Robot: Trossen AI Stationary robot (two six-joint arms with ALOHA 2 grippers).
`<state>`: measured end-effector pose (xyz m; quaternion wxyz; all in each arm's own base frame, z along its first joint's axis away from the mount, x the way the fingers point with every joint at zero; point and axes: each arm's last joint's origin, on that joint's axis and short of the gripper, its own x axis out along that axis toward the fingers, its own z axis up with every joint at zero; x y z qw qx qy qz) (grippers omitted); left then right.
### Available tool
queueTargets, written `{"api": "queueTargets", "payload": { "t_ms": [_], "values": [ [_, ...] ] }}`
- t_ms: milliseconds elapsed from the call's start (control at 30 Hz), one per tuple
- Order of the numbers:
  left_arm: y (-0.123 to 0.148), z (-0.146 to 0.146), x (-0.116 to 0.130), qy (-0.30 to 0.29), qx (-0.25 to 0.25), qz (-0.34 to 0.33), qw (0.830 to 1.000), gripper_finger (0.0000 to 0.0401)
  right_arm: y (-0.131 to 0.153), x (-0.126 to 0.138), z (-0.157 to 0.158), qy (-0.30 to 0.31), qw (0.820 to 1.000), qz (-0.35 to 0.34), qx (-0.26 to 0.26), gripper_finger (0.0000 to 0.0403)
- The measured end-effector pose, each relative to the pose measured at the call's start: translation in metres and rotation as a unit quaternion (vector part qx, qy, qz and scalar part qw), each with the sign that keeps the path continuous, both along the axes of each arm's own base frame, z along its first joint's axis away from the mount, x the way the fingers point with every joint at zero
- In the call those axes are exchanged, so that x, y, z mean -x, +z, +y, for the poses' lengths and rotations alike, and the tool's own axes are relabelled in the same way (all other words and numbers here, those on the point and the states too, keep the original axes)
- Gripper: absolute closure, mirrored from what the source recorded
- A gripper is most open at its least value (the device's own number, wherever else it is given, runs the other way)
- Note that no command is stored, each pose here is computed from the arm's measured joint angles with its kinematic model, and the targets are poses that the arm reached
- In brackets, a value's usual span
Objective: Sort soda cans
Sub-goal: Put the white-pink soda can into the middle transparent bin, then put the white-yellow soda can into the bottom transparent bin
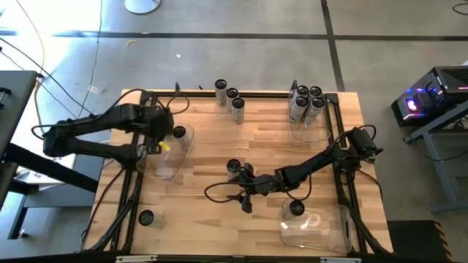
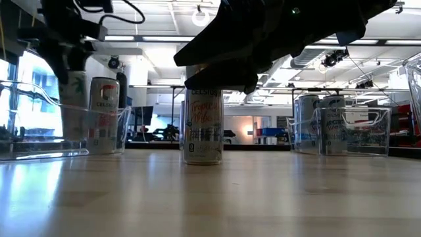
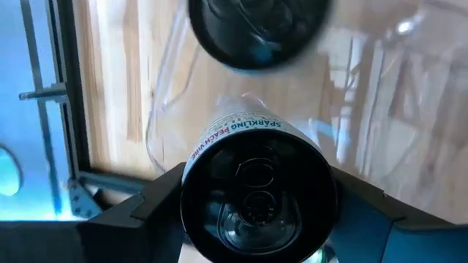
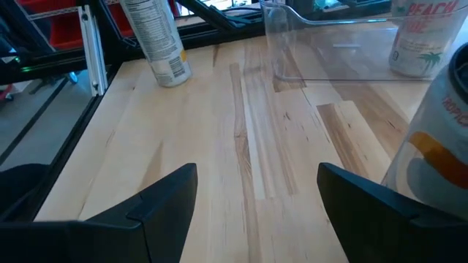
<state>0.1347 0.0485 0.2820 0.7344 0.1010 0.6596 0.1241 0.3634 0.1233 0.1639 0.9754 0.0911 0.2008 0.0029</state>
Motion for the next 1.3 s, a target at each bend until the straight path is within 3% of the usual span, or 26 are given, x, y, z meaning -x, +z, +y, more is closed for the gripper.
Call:
{"api": "queueTargets", "payload": {
  "t_ms": [367, 600, 967, 1167, 1300],
  "values": [
    [-0.023, 0.026, 0.001, 0.053, 0.022, -0.043, 0.997, 0.0145, 0.0, 0.0, 0.0, 0.0, 1.0, 0.0, 0.0, 0.0126],
    [-0.025, 0.034, -0.003, 0.075, 0.01, -0.071, 0.995, 0.0108, 0.0, 0.0, 0.0, 0.0, 1.0, 0.0, 0.0, 0.0126],
    [-0.023, 0.039, -0.002, 0.077, 0.0, -0.081, 0.994, 0.01, 0.0, 0.0, 0.0, -0.005, 1.0, 0.0, -0.011, 0.0126],
    [0.0, 0.041, -0.003, 0.075, -0.016, -0.101, 0.992, 0.01, 0.001, 0.0, 0.0, -0.009, 1.0, -0.004, -0.007, 0.0126],
    [0.022, 0.041, -0.004, 0.082, -0.026, -0.139, 0.987, 0.0099, 0.018, -0.001, 0.004, 0.023, 0.998, -0.059, 0.0, 0.0126]
  ]
}}
